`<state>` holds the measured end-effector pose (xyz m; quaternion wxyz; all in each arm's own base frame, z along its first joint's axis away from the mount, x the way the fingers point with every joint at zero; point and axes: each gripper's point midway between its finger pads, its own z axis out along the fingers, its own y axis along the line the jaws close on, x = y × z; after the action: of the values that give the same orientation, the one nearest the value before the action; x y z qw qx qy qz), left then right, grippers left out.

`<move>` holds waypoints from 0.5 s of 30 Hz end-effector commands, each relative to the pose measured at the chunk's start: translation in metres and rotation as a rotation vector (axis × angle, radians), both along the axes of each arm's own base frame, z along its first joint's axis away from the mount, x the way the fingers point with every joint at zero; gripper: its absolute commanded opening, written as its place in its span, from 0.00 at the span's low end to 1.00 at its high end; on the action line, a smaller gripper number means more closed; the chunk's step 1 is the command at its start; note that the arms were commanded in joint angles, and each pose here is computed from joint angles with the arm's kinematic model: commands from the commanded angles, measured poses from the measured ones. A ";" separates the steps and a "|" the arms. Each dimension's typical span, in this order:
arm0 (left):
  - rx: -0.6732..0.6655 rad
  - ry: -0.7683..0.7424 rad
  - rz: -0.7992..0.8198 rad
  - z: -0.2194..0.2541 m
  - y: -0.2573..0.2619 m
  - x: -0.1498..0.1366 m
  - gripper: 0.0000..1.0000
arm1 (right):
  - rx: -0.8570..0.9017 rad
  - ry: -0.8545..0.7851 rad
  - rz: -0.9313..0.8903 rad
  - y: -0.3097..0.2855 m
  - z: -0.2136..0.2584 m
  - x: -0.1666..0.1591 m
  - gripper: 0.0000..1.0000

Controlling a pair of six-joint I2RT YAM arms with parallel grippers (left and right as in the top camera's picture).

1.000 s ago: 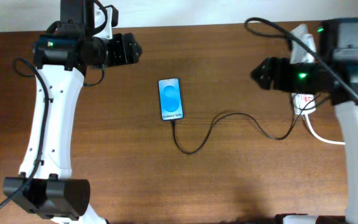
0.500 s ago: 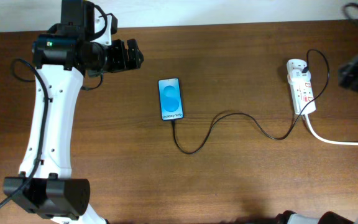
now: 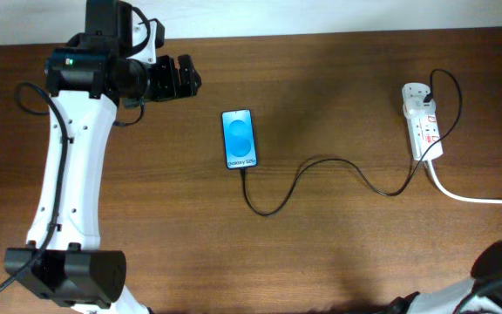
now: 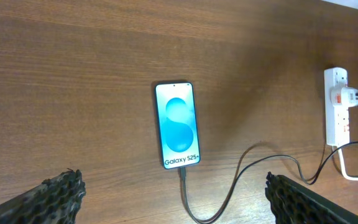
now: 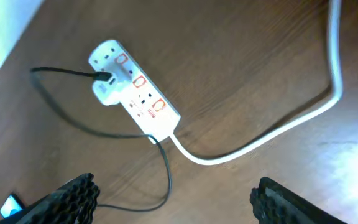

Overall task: Plug charger to phone and switch on socket
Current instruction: 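Move the right gripper over the white power strip's switch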

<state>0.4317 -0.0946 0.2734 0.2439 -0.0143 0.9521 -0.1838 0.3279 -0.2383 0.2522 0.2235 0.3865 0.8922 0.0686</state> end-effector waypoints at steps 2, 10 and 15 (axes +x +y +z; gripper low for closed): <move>0.011 -0.002 0.002 0.000 0.004 -0.002 0.99 | 0.108 -0.026 0.015 -0.006 -0.029 0.026 0.84; 0.011 -0.003 0.002 0.000 0.004 -0.001 0.99 | 0.121 -0.042 0.069 -0.026 -0.073 0.058 0.84; 0.011 -0.003 0.002 0.000 0.004 -0.001 0.99 | 0.100 -0.048 0.114 -0.034 -0.093 0.070 0.85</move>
<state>0.4317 -0.0946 0.2734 0.2439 -0.0143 0.9521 -0.1838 0.3912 -0.2701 0.1678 0.2175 0.3636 0.8965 0.1297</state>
